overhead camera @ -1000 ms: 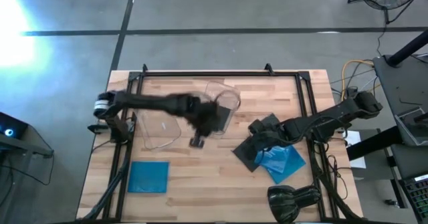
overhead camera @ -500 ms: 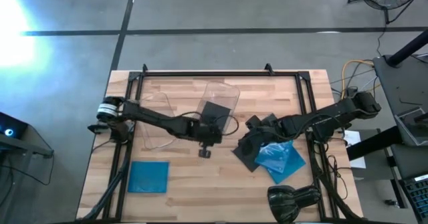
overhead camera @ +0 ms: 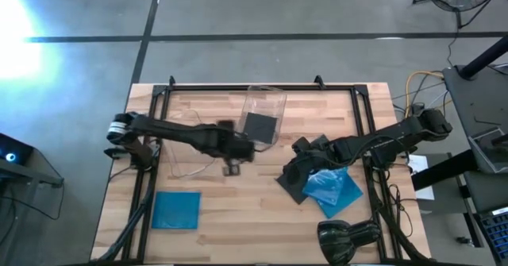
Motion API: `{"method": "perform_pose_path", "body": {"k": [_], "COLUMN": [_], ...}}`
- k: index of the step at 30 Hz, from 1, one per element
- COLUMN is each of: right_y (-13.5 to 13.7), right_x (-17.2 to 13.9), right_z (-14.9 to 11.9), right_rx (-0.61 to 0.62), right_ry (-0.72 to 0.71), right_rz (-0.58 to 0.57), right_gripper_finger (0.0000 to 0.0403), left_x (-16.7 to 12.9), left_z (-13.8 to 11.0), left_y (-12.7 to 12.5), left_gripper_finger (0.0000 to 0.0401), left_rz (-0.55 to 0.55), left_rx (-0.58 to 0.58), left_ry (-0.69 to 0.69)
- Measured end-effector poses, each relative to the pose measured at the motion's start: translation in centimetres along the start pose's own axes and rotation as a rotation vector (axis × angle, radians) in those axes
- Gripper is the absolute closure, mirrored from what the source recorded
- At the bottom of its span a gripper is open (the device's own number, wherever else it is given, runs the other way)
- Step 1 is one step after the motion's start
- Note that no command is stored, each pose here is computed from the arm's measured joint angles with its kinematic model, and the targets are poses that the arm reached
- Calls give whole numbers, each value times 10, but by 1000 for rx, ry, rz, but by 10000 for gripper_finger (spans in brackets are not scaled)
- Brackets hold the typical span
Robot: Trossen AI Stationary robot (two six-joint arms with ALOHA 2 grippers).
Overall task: Pick & place jewel cases by type
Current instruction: Adjust the transparent bins
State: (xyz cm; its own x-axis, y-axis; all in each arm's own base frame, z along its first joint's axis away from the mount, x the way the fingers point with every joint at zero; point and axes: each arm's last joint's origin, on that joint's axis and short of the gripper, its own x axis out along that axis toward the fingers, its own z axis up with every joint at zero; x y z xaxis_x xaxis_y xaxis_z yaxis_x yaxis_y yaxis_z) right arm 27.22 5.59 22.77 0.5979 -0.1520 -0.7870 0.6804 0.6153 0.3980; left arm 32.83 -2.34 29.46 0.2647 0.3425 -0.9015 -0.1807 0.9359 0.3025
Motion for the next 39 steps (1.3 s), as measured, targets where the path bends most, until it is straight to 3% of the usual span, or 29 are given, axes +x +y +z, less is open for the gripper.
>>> {"method": "perform_pose_path", "body": {"k": [6,11,14,19,26,31,39], "right_y": [-1,-2,-2,-2,-2,-2,-2], "right_x": [2,2,2,2,2,2,2], "right_z": [0,-1,-1,-1,-1,-1,-1], "right_rx": [-24,-23,-22,-20,3,29,39], "right_ry": [-20,-21,-20,-20,-20,-20,-18], "right_rz": [-18,-21,-20,-20,-20,-20,-24], "right_gripper_finger": [179,179,179,179,179,179,179], "left_x": [-13,11,34,70,114,132,135], "left_z": [-54,-103,-128,-148,-121,-83,-6], "left_y": [47,85,95,101,120,133,162], "left_gripper_finger": [367,367,367,367,366,366,366], "left_rz": [180,115,43,65,74,21,20], "left_rx": [-386,-666,-756,-722,-732,-674,-593], "left_ry": [181,265,309,341,121,35,-129]}}
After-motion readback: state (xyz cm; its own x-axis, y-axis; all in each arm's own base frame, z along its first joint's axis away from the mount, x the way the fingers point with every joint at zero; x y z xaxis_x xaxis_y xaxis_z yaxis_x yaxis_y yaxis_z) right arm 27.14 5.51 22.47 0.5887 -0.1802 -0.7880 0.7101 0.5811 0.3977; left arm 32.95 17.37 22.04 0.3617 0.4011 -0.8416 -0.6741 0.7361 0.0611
